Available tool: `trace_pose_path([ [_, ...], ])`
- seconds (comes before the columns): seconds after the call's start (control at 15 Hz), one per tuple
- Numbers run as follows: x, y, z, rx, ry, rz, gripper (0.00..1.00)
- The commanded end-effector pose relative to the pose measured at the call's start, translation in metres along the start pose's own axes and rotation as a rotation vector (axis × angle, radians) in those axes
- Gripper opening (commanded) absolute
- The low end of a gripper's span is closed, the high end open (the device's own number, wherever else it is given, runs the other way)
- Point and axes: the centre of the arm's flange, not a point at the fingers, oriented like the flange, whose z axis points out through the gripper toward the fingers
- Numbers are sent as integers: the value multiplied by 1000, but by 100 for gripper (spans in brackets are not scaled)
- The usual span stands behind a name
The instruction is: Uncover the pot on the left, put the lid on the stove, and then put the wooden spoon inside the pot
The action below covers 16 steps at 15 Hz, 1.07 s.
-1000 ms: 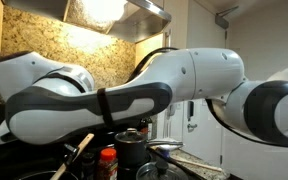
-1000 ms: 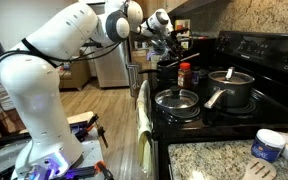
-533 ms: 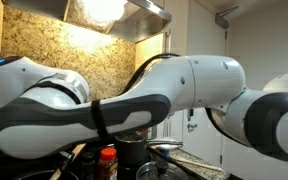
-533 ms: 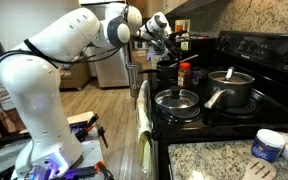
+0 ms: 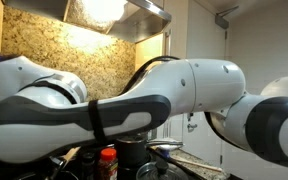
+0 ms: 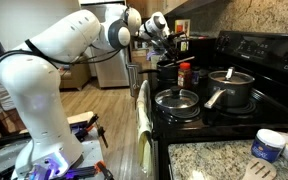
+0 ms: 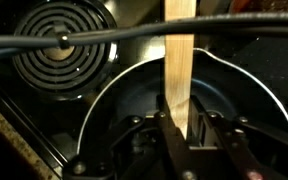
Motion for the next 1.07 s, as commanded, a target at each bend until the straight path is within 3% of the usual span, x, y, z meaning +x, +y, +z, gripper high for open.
trace_pose_path([
  [0.0,9,32,-12,-11,123,-66,55],
  [0.27,8,28,-21,3,199,-92,81],
  [0.47,-11,19,-39,9,233,-77,100],
  [0.8,-55,-17,-70,105,226,-50,100],
  [1.0,-73,-52,-76,95,267,15,100],
])
